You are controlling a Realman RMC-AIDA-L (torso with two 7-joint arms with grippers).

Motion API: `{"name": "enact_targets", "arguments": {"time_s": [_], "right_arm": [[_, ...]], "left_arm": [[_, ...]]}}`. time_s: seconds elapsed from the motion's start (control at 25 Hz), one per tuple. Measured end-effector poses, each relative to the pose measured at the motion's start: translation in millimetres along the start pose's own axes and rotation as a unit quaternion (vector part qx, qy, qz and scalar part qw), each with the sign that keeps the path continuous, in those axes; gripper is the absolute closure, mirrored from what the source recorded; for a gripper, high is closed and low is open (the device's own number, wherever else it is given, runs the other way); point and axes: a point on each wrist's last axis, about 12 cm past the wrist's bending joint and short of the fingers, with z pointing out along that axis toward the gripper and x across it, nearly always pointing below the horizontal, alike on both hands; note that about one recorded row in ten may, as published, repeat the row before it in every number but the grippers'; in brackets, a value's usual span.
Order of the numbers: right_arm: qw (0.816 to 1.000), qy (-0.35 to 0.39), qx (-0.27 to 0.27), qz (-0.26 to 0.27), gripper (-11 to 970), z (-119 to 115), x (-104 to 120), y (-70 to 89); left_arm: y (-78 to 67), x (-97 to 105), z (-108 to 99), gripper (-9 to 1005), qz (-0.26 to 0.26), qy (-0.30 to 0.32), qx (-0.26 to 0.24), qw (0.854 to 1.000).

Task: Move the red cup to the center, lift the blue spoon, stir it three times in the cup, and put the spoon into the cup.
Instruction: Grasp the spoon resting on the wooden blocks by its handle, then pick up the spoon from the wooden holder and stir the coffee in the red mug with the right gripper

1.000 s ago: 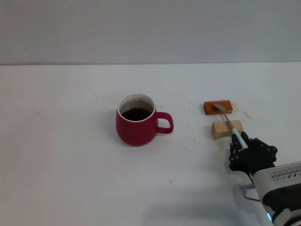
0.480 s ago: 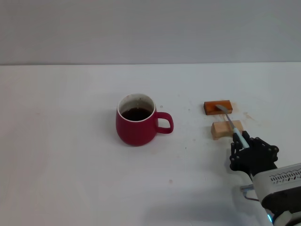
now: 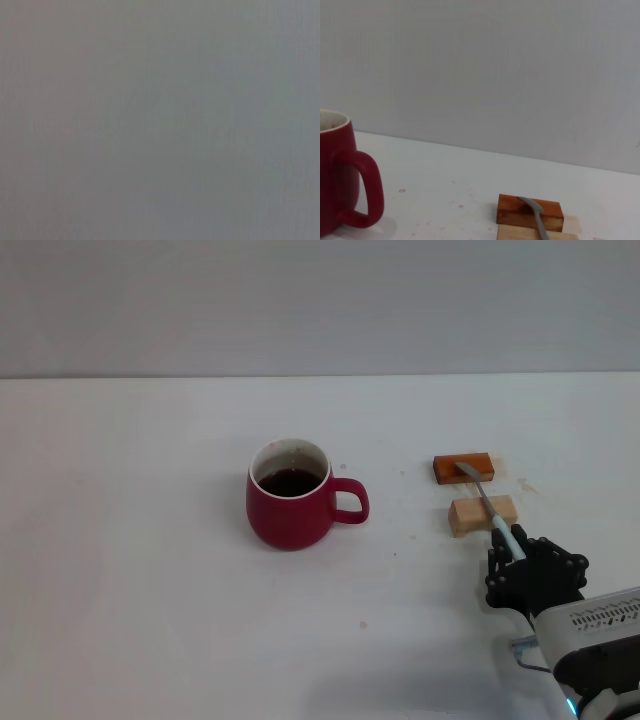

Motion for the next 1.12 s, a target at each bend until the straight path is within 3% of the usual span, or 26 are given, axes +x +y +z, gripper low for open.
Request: {"name": "enact_targets", "arguments": {"time_s": [1.12], "right_arm": [[1.000,0.010,0.003,0.003,821,-0.5,3.2,-2.2]], "left_arm": [[-2.5,-0.4,-1.8,133,-0.005,-0.006,0.001,1.000]]}}
